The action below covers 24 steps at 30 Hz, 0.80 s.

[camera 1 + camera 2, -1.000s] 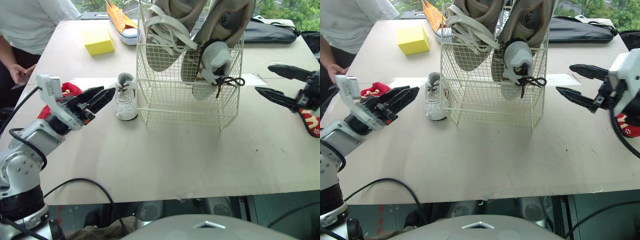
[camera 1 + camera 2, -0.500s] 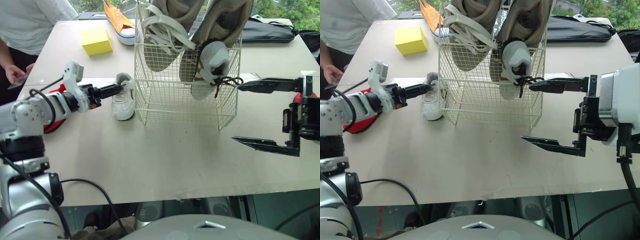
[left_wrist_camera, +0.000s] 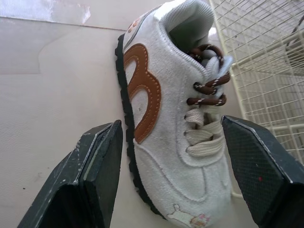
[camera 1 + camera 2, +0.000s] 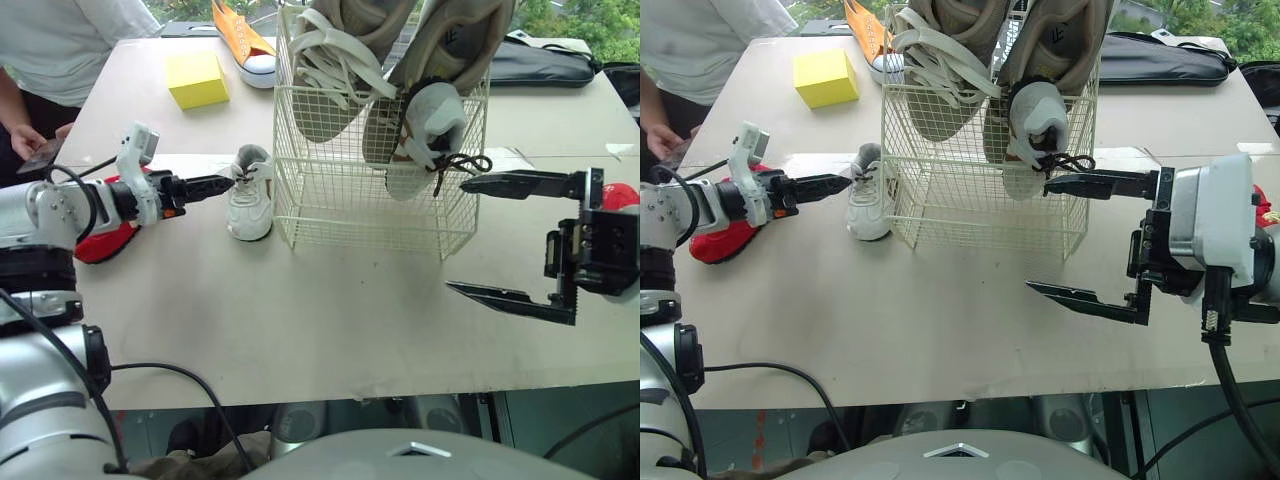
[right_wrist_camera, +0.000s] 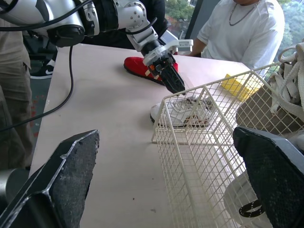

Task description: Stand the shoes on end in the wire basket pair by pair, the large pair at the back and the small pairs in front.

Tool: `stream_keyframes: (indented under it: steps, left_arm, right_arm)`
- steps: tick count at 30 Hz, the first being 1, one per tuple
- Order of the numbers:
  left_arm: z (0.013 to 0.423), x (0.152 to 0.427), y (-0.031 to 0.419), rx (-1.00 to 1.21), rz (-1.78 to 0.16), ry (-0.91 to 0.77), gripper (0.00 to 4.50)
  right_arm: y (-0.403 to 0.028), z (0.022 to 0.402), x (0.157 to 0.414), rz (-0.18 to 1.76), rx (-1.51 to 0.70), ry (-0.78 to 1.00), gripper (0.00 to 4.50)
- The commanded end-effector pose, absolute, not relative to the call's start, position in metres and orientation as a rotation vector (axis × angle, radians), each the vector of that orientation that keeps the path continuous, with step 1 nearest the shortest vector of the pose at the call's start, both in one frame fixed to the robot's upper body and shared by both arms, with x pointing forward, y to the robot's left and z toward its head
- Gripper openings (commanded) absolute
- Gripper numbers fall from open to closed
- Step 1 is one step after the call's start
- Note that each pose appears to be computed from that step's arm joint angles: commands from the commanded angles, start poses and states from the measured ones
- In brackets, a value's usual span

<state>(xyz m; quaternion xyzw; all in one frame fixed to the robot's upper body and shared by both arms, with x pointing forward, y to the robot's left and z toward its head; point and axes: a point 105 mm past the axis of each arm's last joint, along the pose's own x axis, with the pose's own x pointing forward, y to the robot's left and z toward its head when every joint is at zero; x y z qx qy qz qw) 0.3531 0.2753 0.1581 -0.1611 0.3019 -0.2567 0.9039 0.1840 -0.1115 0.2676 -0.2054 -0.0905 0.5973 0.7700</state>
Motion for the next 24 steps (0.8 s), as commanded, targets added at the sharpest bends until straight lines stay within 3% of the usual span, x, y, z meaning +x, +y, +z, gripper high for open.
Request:
stream_keyframes:
  steps: [1, 6, 9, 11, 16, 22, 24]
  left_arm:
    - [0.14, 0.362, 0.268, -0.273, -0.547, 0.669, 3.66]
    - [0.119, 0.368, 0.253, -0.28, -0.602, 0.688, 1.4]
    - [0.125, 0.37, 0.259, -0.335, -0.585, 0.646, 0.39]
    - [0.133, 0.37, 0.264, -0.377, -0.584, 0.585, 0.08]
    - [0.19, 0.364, 0.281, -0.538, -0.6, 0.287, 0.06]
    - [0.293, 0.348, 0.277, -0.468, -0.498, -0.242, 0.03]
    - [0.32, 0.338, 0.264, -0.338, -0.46, -0.43, 0.03]
  right_arm:
    - [-0.108, 0.273, 0.18, 1.309, -0.464, -0.24, 4.47]
    - [-0.108, 0.271, 0.18, 1.292, -0.467, -0.227, 4.5]
    - [-0.109, 0.271, 0.179, 1.268, -0.477, -0.236, 4.5]
    - [-0.108, 0.27, 0.18, 1.259, -0.474, -0.239, 4.5]
    - [-0.111, 0.262, 0.19, 1.23, -0.44, -0.222, 4.5]
    - [-0.126, 0.26, 0.212, 1.115, -0.391, -0.253, 4.5]
    - [-0.127, 0.261, 0.215, 1.116, -0.375, -0.262, 4.5]
